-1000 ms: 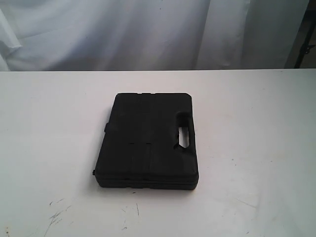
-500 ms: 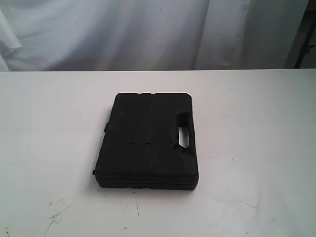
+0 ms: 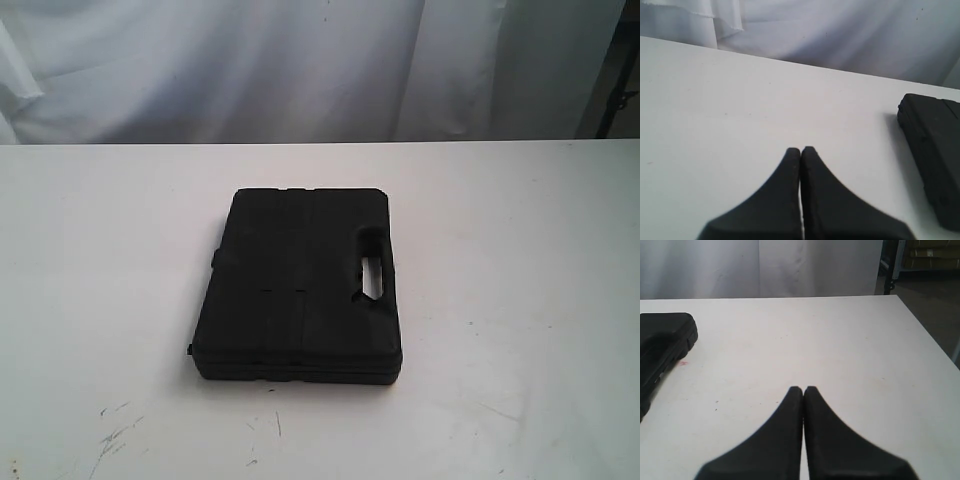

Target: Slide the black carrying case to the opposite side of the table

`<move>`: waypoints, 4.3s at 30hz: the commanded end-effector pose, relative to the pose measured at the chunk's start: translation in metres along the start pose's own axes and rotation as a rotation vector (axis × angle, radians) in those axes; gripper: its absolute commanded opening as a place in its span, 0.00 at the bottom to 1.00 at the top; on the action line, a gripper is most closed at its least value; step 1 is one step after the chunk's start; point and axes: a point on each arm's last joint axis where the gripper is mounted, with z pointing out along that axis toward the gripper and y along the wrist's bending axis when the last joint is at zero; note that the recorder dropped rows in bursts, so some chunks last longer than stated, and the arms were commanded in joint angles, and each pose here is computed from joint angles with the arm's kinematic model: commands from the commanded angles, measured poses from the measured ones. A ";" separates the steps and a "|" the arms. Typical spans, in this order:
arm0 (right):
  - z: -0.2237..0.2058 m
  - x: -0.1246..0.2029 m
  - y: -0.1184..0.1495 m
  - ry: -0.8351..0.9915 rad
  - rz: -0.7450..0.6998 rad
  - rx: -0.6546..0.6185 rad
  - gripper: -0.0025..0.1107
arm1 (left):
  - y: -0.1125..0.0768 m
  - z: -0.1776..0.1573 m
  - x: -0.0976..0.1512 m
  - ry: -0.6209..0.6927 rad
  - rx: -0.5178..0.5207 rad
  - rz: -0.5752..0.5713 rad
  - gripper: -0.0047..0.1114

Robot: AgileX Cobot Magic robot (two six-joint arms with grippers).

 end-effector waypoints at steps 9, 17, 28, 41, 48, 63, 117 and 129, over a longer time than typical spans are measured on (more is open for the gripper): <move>0.000 0.001 0.000 -0.002 -0.002 0.003 0.02 | 0.001 0.000 0.003 0.017 -0.006 0.036 0.04; 0.000 0.001 0.000 -0.002 -0.002 0.003 0.02 | 0.001 0.000 0.003 0.017 -0.006 0.038 0.04; 0.000 0.001 0.000 -0.002 -0.002 0.003 0.02 | 0.001 0.000 0.003 0.017 -0.006 0.036 0.04; -0.001 -0.013 -0.001 -0.148 -0.016 0.012 0.02 | 0.001 0.000 0.003 0.017 -0.006 0.036 0.04; -0.004 -0.027 -0.001 -0.315 -0.083 0.028 0.02 | 0.001 0.000 0.003 0.017 -0.006 0.036 0.04; -0.054 -0.178 -0.002 -0.645 0.219 -0.057 0.02 | 0.001 0.000 0.003 0.017 -0.006 0.035 0.04; 0.213 -0.145 0.146 0.937 0.076 -0.290 0.02 | 0.001 0.000 0.003 0.017 -0.006 0.035 0.04; 0.273 -0.108 0.181 0.974 0.029 -0.252 0.12 | 0.001 0.000 0.003 0.017 -0.006 0.037 0.04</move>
